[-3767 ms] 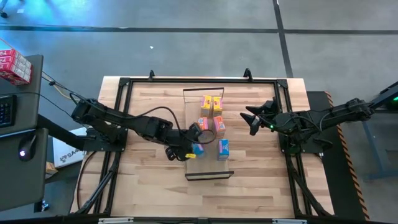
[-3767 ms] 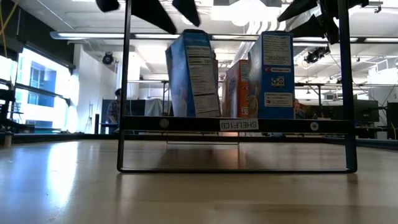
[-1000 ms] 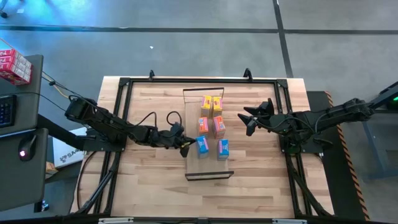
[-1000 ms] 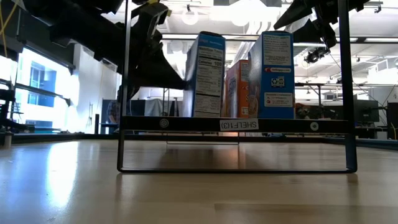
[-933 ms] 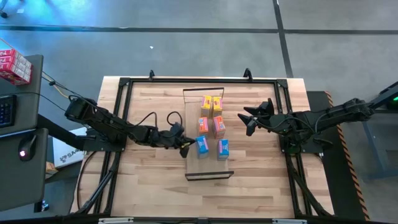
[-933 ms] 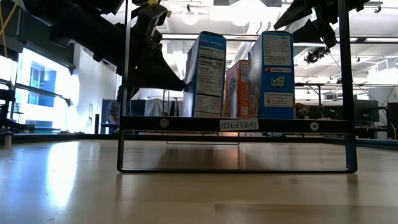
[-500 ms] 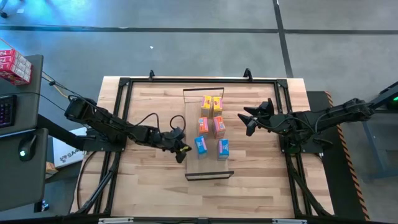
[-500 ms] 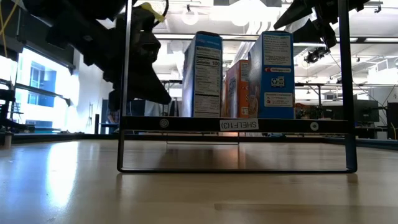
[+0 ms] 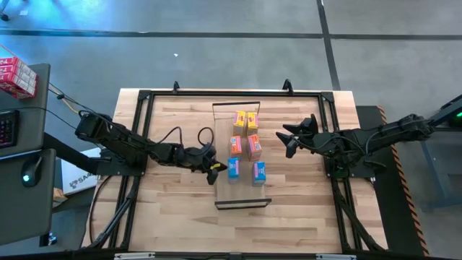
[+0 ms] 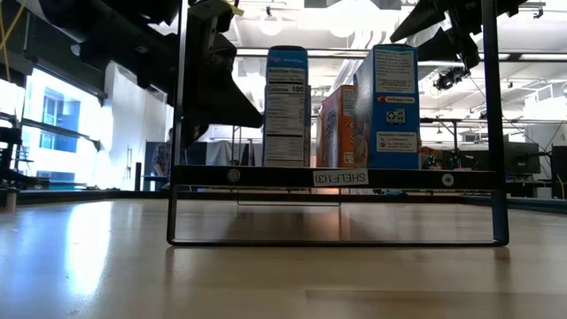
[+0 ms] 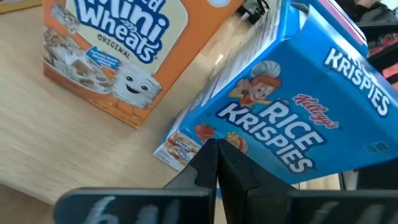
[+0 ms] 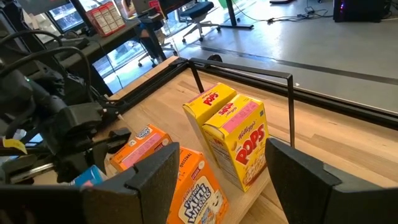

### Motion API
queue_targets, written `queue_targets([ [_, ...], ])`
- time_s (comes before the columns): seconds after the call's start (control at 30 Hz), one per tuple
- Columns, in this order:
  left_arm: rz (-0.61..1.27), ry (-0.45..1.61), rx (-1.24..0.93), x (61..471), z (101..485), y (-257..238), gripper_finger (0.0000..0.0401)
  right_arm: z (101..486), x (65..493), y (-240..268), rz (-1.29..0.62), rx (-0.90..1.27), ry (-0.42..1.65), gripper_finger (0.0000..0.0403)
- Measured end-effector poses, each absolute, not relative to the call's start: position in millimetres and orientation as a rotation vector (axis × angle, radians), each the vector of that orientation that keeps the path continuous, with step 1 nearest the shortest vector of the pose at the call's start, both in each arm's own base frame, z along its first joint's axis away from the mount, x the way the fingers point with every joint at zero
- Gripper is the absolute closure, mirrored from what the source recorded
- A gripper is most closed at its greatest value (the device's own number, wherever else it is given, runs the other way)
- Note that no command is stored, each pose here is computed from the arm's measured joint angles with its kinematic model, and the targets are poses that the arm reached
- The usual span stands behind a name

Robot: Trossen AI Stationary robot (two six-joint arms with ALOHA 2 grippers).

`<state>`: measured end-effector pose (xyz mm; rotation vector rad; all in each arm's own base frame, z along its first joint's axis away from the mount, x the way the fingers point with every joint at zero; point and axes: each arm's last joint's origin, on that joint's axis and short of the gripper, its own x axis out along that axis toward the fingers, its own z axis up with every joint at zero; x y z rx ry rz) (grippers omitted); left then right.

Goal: Stack cereal on shelf
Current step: Stack the blue cereal box on the shelf aligned with the other blue cereal box, then return to Home Position

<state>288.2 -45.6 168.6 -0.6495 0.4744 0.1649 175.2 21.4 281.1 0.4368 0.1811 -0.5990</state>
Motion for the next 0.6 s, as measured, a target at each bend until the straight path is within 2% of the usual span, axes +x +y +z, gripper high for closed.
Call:
queue_targets([
  [0.33,0.135,0.489,-0.664,288,168,-49,0.0401,281,175,22,-0.59,0.44,0.184,0.0167],
  [0.47,0.113,0.529,-0.655,285,166,-54,0.0401,280,176,23,-0.528,0.454,0.218,0.0167],
  [0.6,0.135,0.544,-0.628,277,178,-47,0.0401,280,175,24,-0.5,0.463,0.232,0.0167],
])
